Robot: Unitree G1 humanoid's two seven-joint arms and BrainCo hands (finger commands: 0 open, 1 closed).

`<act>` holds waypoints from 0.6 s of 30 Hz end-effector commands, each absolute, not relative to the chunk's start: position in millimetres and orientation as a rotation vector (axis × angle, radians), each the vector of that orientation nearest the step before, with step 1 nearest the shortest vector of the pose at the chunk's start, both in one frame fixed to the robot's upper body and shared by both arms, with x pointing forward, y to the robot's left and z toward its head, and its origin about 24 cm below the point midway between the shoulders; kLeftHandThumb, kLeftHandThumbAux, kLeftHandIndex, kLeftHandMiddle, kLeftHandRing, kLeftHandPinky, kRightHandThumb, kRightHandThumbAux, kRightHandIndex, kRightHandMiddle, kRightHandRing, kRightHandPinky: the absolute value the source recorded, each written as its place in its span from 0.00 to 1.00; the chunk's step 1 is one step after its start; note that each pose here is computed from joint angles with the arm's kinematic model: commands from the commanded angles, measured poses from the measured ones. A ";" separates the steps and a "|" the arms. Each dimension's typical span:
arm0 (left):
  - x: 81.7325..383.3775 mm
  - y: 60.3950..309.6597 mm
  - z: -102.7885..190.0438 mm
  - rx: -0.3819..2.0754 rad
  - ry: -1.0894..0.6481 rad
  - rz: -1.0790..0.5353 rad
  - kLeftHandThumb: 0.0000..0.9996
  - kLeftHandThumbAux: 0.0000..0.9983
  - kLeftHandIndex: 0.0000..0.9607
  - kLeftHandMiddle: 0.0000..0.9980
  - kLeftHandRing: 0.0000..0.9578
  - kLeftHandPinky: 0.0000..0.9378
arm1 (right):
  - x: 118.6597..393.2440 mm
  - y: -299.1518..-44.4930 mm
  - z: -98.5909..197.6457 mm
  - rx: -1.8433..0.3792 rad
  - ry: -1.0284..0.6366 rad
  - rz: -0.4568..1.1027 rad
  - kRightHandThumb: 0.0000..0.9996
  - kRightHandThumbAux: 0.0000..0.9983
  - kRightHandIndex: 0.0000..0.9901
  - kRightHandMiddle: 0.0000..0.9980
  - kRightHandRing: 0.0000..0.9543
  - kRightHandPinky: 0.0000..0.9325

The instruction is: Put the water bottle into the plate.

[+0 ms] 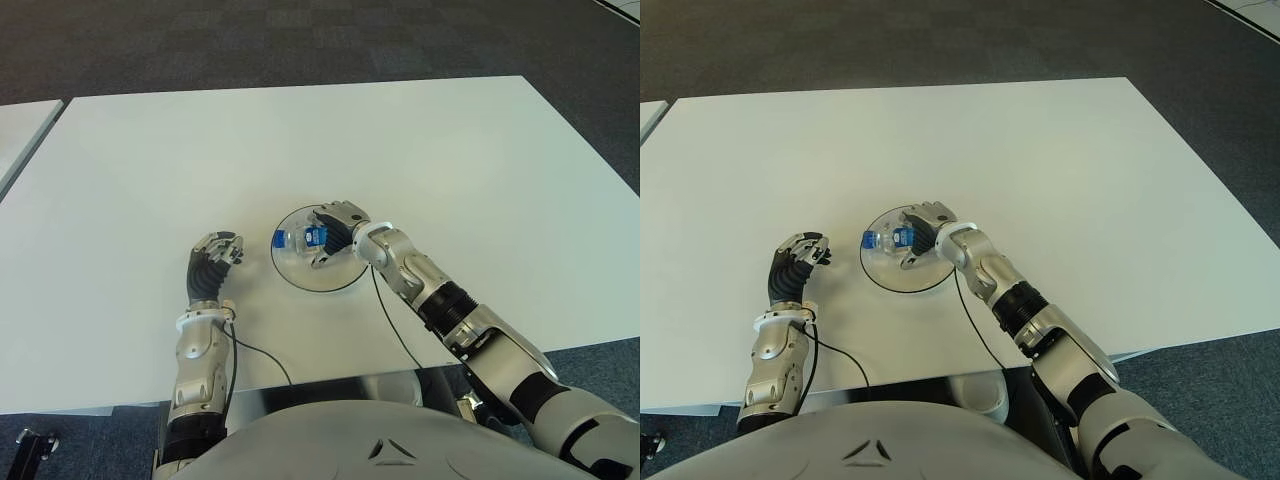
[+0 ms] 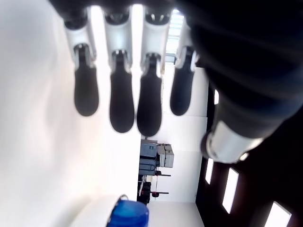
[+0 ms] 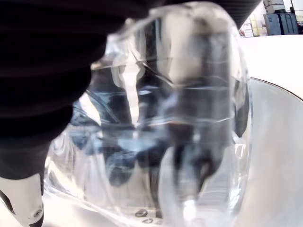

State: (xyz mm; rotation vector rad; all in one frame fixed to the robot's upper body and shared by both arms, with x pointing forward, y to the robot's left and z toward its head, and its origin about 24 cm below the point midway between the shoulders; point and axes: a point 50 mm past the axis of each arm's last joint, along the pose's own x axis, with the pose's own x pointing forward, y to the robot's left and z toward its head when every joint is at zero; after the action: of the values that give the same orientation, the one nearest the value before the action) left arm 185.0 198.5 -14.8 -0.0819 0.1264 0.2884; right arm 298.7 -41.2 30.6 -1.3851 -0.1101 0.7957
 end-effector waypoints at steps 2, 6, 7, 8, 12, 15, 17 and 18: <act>183.5 199.5 -18.6 -0.080 0.146 0.291 0.71 0.72 0.45 0.60 0.60 0.61 | 286.7 -51.7 7.4 -1.460 -0.038 0.915 0.63 0.70 0.36 0.42 0.47 0.51; 184.2 199.8 -18.2 -0.081 0.144 0.289 0.71 0.72 0.45 0.60 0.61 0.62 | 287.4 -52.1 7.6 -1.499 -0.057 0.963 0.46 0.62 0.13 0.19 0.23 0.27; 184.3 199.8 -18.3 -0.082 0.144 0.288 0.71 0.72 0.45 0.61 0.61 0.62 | 287.6 -52.2 7.5 -1.508 -0.060 0.971 0.45 0.62 0.11 0.17 0.20 0.24; 184.4 199.9 -18.3 -0.082 0.143 0.288 0.71 0.72 0.45 0.61 0.61 0.62 | 287.8 -52.3 7.3 -1.513 -0.063 0.976 0.45 0.58 0.07 0.12 0.14 0.18; 184.6 199.8 -18.3 -0.082 0.142 0.289 0.71 0.72 0.45 0.60 0.61 0.60 | 288.8 -52.7 7.6 -1.533 -0.072 0.986 0.47 0.50 0.01 0.03 0.04 0.05; 184.7 199.9 -18.4 -0.086 0.143 0.292 0.71 0.72 0.45 0.59 0.60 0.59 | 289.0 -53.0 7.9 -1.546 -0.091 0.988 0.50 0.43 0.00 0.01 0.01 0.02; 184.8 199.9 -18.4 -0.088 0.143 0.291 0.71 0.72 0.45 0.59 0.60 0.59 | 289.1 -53.1 8.0 -1.547 -0.097 0.989 0.51 0.40 0.00 0.00 0.01 0.01; 184.8 199.9 -18.3 -0.088 0.143 0.291 0.71 0.72 0.45 0.59 0.60 0.59 | 289.1 -53.2 8.1 -1.547 -0.105 0.987 0.51 0.39 0.00 0.00 0.00 0.00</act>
State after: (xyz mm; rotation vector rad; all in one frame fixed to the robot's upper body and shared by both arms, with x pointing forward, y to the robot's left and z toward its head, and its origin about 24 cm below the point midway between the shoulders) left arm 185.7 198.7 -14.8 -0.0823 0.1261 0.2881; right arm 300.3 -43.1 33.3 -1.5076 -0.1963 0.9022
